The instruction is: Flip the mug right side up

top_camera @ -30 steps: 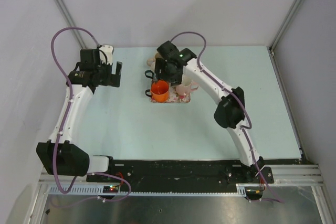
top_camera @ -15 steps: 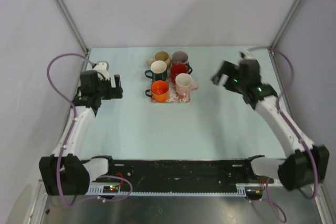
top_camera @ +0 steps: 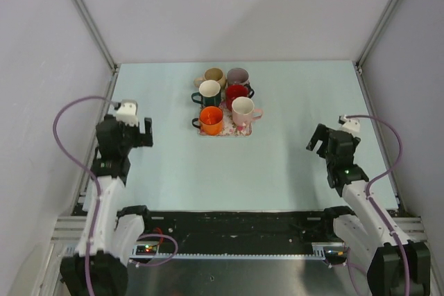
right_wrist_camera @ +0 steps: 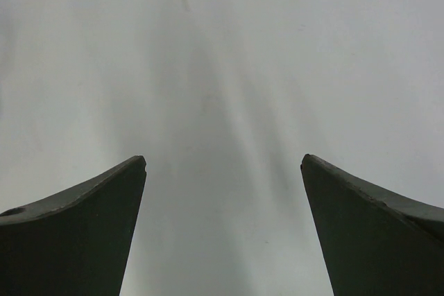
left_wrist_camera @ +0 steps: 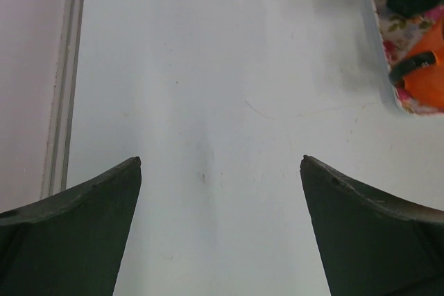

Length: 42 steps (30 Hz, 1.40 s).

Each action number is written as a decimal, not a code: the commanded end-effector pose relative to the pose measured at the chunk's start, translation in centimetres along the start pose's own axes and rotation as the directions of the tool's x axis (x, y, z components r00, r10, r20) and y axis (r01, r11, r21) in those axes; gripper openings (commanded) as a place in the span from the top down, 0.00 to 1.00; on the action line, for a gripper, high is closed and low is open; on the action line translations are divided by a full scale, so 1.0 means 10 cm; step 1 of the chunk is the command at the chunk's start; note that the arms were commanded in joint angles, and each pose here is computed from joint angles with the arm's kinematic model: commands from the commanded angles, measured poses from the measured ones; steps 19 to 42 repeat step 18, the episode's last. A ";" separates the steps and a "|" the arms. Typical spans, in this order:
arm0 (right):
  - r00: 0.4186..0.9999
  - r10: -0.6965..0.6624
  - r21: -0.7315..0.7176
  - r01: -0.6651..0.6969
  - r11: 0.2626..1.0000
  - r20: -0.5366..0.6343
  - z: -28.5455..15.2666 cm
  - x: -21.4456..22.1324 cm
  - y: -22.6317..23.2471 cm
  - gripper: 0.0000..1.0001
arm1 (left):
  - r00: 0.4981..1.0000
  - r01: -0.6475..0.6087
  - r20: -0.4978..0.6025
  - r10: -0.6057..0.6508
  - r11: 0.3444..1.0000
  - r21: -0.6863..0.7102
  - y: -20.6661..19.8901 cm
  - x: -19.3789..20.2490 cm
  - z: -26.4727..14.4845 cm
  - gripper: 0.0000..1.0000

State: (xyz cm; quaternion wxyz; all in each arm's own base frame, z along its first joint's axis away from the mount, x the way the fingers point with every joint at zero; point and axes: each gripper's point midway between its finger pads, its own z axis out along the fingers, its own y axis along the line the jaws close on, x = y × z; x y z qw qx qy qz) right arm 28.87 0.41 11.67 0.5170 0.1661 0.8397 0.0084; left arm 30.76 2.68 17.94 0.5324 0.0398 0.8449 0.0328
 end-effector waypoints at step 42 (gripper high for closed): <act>0.976 0.044 0.111 -0.069 0.991 0.213 0.05 -0.13 -0.29 0.01 | 0.973 0.041 0.226 -0.039 0.999 -0.003 -0.15 0.70 0.04 0.00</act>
